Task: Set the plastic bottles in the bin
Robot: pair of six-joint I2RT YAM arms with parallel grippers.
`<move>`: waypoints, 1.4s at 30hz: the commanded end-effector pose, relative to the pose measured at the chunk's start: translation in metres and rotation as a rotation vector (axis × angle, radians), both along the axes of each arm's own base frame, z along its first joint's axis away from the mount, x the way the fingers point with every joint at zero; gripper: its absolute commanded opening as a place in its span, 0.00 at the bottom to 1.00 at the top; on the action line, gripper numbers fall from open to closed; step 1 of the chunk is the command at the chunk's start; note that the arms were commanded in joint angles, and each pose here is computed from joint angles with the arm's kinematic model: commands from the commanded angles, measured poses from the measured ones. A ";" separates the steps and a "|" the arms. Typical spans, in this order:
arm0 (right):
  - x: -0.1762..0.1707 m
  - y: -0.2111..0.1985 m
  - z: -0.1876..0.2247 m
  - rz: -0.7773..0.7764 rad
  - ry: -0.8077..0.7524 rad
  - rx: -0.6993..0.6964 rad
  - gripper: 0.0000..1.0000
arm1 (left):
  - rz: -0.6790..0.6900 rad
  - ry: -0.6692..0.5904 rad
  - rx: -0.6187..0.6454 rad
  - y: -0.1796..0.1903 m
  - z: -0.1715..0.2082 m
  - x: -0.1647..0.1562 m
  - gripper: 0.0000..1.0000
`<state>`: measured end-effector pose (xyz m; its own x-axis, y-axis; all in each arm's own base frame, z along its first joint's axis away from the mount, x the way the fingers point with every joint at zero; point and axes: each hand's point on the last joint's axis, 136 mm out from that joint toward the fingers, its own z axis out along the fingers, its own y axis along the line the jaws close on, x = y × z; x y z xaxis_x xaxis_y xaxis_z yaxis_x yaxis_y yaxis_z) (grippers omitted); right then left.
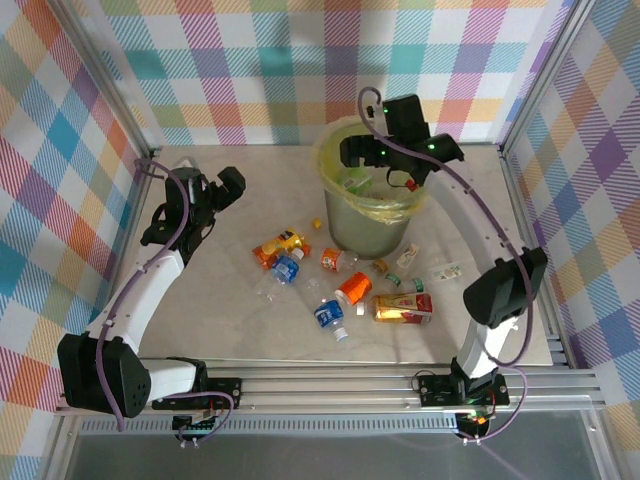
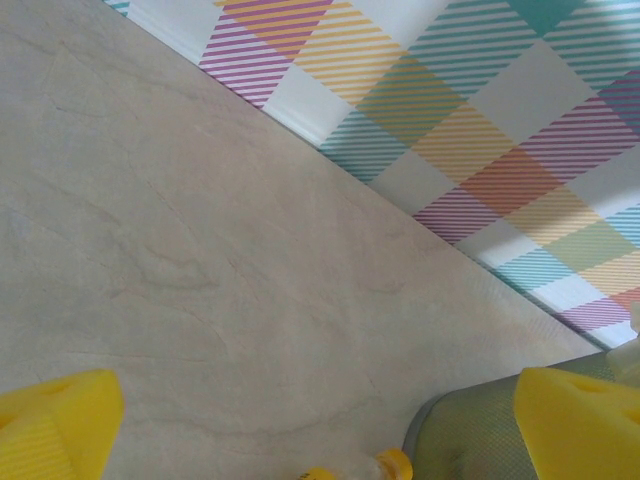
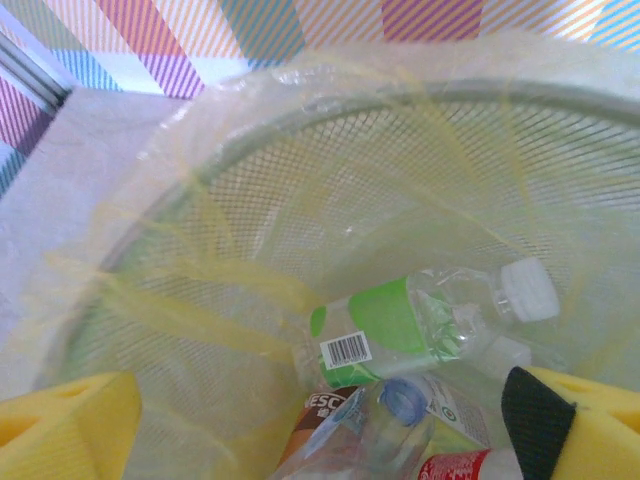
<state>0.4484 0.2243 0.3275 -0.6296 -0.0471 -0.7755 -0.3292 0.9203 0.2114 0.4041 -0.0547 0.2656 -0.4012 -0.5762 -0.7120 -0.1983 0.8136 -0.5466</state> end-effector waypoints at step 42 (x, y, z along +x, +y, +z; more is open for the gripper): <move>-0.134 -0.152 -0.092 -0.600 0.359 0.320 0.89 | -0.124 -0.057 -0.033 -0.033 0.010 0.020 1.00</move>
<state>0.3120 0.0685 0.2345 -0.6796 0.5831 -0.4451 0.3596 0.7937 0.4907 0.4217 -0.0745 0.2551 -0.4311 -0.5617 -0.7061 -0.1326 0.8135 -0.5662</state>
